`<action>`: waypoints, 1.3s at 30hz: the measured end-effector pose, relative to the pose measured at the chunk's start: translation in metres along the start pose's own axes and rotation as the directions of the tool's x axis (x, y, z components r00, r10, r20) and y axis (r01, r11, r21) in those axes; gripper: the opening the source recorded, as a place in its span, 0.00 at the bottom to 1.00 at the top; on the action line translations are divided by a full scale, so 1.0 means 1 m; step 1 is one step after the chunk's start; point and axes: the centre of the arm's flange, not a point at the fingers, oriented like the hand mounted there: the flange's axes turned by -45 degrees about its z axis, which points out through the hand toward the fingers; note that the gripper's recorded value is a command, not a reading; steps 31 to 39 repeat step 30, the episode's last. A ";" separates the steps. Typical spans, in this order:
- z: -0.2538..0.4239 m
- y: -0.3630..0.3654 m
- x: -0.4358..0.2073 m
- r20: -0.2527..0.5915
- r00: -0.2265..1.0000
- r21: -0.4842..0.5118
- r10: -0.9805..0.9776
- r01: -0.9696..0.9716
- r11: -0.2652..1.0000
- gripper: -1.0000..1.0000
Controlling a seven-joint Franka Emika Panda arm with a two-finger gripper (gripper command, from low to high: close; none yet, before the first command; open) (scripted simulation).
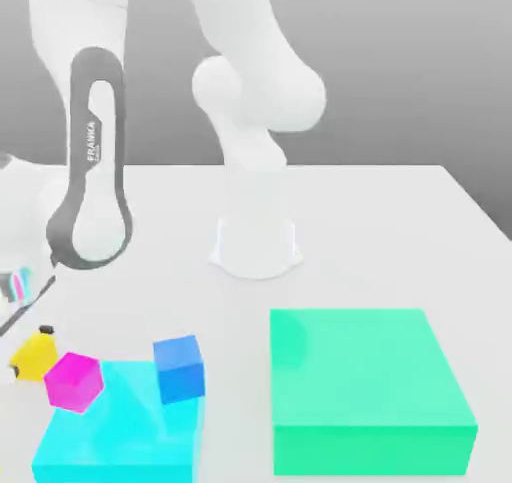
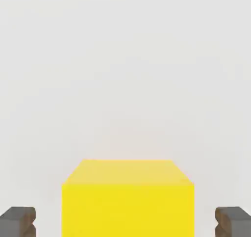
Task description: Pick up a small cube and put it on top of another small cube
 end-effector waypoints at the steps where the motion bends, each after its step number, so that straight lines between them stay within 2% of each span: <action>1: 0.000 0.000 0.000 -0.001 1.000 0.000 0.000 0.000 1.000 0.00; 4: 0.002 0.000 0.000 0.000 1.000 0.001 0.001 -0.001 1.000 0.00; 10: -0.060 -0.004 -0.007 0.001 1.000 0.002 -0.027 0.027 1.000 0.00; 15: -0.110 -0.048 -0.101 0.005 0.931 0.007 -0.364 0.364 0.931 0.00; 22: -0.173 -0.058 -0.230 0.002 0.666 0.005 -0.746 0.746 0.666 0.00; 27: -0.126 -0.057 -0.248 0.000 0.616 0.001 -0.787 0.787 0.616 0.00; 28: -0.119 -0.056 -0.248 0.000 0.616 0.001 -0.788 0.788 0.616 1.00; 39: -0.119 -0.056 -0.248 0.000 0.616 0.001 -0.788 0.788 0.616 1.00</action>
